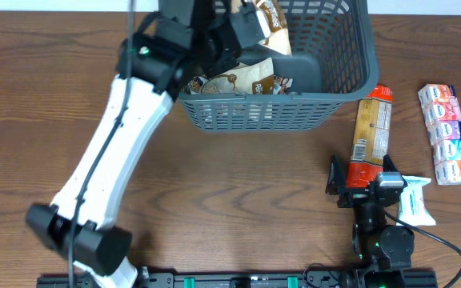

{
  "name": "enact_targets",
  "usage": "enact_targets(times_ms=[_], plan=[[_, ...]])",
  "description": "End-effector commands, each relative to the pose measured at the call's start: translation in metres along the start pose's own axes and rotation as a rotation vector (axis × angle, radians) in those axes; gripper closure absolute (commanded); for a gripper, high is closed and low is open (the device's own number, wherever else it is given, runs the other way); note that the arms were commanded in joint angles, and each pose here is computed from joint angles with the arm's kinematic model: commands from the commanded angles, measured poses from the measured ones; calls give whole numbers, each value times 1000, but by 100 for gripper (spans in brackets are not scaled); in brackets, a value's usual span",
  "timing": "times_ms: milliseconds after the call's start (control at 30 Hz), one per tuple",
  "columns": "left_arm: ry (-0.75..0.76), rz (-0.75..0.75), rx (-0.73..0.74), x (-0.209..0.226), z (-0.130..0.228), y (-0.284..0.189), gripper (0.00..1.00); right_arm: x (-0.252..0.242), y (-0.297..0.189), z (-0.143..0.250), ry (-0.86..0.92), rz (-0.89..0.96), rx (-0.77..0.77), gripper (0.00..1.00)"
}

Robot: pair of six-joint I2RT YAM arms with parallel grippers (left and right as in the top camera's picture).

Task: Pack container
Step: 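Lift the third snack bag into the basket and release it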

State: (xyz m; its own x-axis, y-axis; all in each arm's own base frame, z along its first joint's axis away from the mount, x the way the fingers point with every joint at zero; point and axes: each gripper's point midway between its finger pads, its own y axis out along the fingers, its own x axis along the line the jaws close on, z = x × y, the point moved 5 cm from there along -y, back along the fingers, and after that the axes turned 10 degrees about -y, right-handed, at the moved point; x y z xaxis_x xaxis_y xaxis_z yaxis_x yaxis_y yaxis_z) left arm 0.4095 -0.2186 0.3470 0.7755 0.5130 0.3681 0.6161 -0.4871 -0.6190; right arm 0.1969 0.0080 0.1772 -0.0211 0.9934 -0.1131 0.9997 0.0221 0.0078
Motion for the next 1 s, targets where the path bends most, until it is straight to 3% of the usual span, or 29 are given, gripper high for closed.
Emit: enact_targets(times_ms=[0,367,400,433,467,700,967], plan=[[133,-20,-4,7,0,10,94,1,0,0,13,-5,-4,1],[103,134,194,-9,66,102,94,-1,0,0,13,10,-2,1],[87,141,206,-11,70,106,66,-1,0,0,13,9,-2,1],[63,145,215,-12,73,110,23,-1,0,0,13,10,-2,1],[37,145,221,-13,75,113,1,-1,0,0,13,10,-2,1],[-113,5,241,6,63,86,1,0,0,0,14,8,-2,1],[-534,-202,181,53,61,-34,2,1,-6,-18,125,-23,8,1]])
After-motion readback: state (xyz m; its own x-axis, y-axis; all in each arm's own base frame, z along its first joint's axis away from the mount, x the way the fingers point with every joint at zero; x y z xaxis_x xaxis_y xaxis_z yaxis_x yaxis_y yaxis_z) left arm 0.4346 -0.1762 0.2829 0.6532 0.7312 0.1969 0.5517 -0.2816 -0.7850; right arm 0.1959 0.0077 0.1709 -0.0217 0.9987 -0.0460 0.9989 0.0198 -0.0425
